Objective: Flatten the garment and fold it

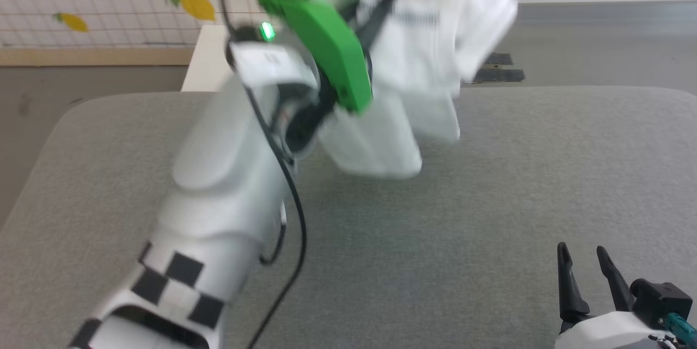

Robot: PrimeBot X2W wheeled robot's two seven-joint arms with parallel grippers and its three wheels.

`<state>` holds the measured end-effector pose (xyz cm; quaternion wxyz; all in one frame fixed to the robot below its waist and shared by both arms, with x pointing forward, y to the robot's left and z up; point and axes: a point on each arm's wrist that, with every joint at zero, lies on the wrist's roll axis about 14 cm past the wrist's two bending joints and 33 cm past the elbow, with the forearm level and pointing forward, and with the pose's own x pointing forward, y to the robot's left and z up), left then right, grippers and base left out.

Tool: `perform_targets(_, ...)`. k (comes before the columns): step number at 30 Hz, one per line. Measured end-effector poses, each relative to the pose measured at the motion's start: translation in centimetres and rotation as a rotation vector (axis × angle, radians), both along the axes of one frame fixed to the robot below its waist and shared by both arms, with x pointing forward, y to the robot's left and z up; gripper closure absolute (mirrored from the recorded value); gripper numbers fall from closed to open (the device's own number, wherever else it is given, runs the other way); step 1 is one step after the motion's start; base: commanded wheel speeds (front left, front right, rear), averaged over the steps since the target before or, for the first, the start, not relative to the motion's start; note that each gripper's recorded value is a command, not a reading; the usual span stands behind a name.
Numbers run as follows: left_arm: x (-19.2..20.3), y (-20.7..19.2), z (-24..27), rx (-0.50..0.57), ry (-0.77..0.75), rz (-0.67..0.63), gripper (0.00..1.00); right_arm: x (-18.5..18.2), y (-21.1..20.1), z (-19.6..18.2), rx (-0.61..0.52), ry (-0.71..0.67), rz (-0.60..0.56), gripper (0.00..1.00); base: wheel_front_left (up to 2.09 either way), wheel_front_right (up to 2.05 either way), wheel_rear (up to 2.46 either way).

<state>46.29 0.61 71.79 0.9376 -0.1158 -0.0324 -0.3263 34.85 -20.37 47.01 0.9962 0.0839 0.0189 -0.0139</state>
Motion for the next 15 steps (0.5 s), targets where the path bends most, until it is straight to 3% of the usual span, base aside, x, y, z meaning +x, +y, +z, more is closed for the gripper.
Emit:
perform_targets(8, -4.8, -4.9, -19.0, 0.170, 0.456, -0.144, 1.00, -2.1, -3.1, -0.4, -0.003, 0.013, -0.101, 0.00, 0.00, 0.00, 0.00)
perform_targets(12, -9.5, -4.6, -28.2, 0.334, 0.746, -0.177, 1.00, -2.9, -3.9, -0.9, -0.006, 0.029, -0.128, 0.00, 0.00, 0.00, 0.00)
perform_targets(15, -12.4, -3.8, -31.9, 0.402, 0.896, -0.198, 1.00, -3.1, -4.2, -1.1, -0.006, 0.038, -0.138, 0.00, 0.00, 0.00, 0.00)
